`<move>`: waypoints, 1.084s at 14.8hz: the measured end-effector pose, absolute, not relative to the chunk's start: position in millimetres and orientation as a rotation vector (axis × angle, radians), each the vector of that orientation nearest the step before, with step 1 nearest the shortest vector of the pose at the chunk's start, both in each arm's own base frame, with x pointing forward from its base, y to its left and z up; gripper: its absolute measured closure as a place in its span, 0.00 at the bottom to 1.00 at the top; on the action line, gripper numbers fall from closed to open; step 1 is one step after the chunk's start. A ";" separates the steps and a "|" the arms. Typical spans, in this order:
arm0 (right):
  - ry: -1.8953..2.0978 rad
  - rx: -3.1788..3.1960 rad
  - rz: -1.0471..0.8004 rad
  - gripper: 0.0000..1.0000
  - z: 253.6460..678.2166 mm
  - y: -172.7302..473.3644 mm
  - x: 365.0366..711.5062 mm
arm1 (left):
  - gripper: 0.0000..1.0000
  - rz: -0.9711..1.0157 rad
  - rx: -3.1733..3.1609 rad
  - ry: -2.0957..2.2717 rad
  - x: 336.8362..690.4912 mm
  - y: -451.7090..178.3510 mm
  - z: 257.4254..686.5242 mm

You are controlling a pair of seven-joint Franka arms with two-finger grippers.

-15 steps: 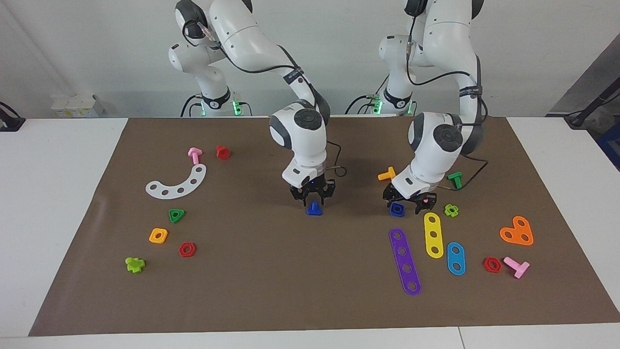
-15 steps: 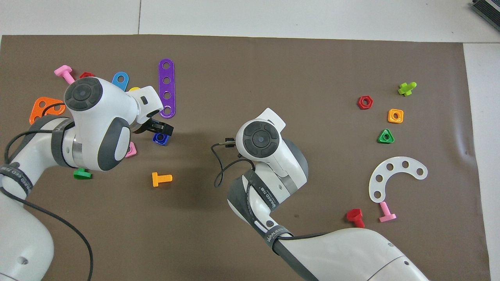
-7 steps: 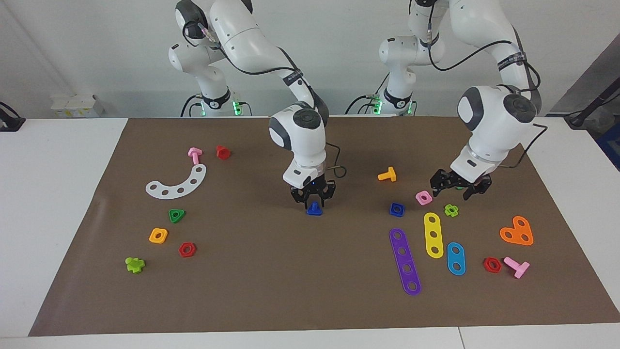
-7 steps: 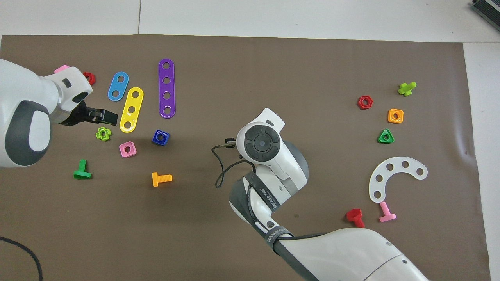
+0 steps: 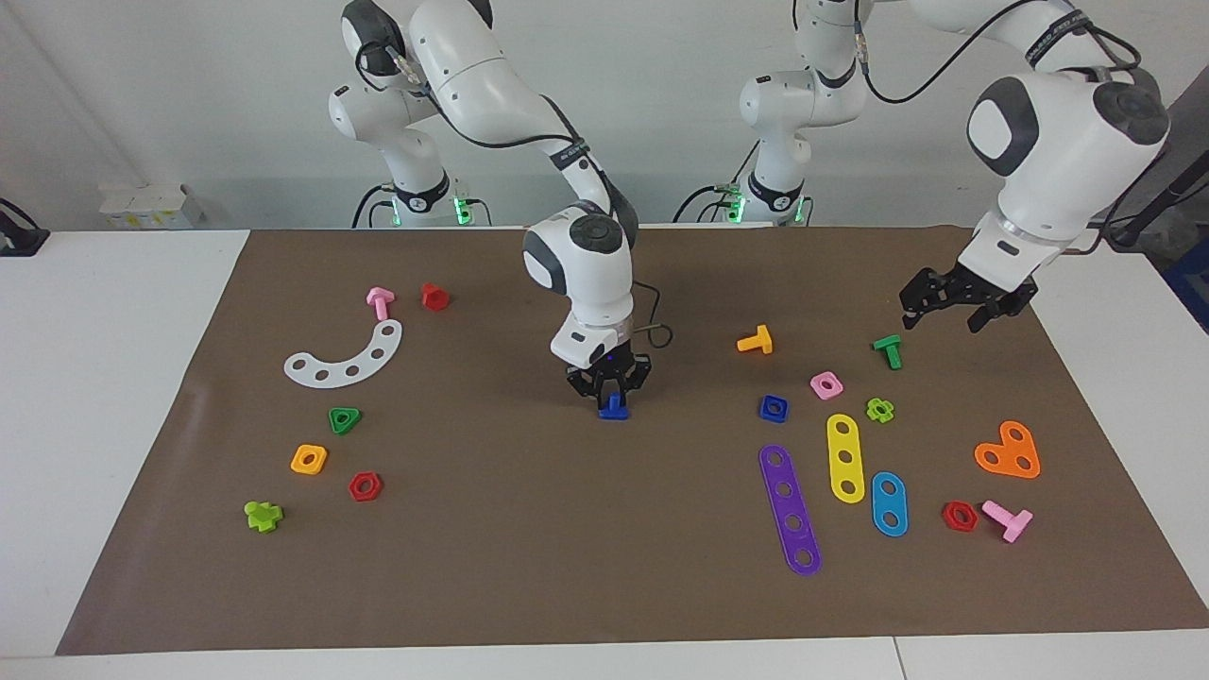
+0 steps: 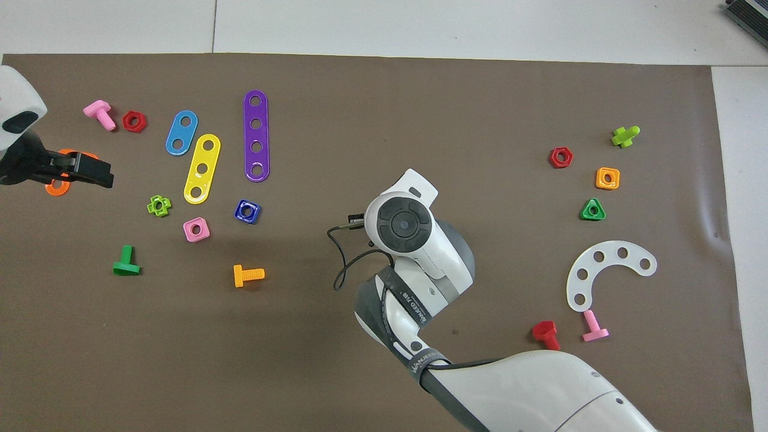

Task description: Unscrew and place screws in storage area

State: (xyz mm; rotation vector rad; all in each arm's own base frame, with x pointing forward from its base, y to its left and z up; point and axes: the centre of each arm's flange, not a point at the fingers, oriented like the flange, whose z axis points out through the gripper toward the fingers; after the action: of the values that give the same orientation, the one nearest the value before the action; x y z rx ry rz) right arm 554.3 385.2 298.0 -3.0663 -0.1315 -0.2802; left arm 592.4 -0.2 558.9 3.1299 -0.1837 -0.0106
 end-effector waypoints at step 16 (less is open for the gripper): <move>-0.147 -3.063 -0.320 0.63 306.9 386.3 559.6 | 0.00 -0.039 3.163 -0.098 584.5 -29.7 585.5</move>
State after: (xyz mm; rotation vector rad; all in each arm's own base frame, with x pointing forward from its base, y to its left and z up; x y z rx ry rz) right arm 559.6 386.3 306.9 -3.0630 -0.1470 -0.3201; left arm 584.5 -29.7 585.5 3.1630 -0.0984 -0.0388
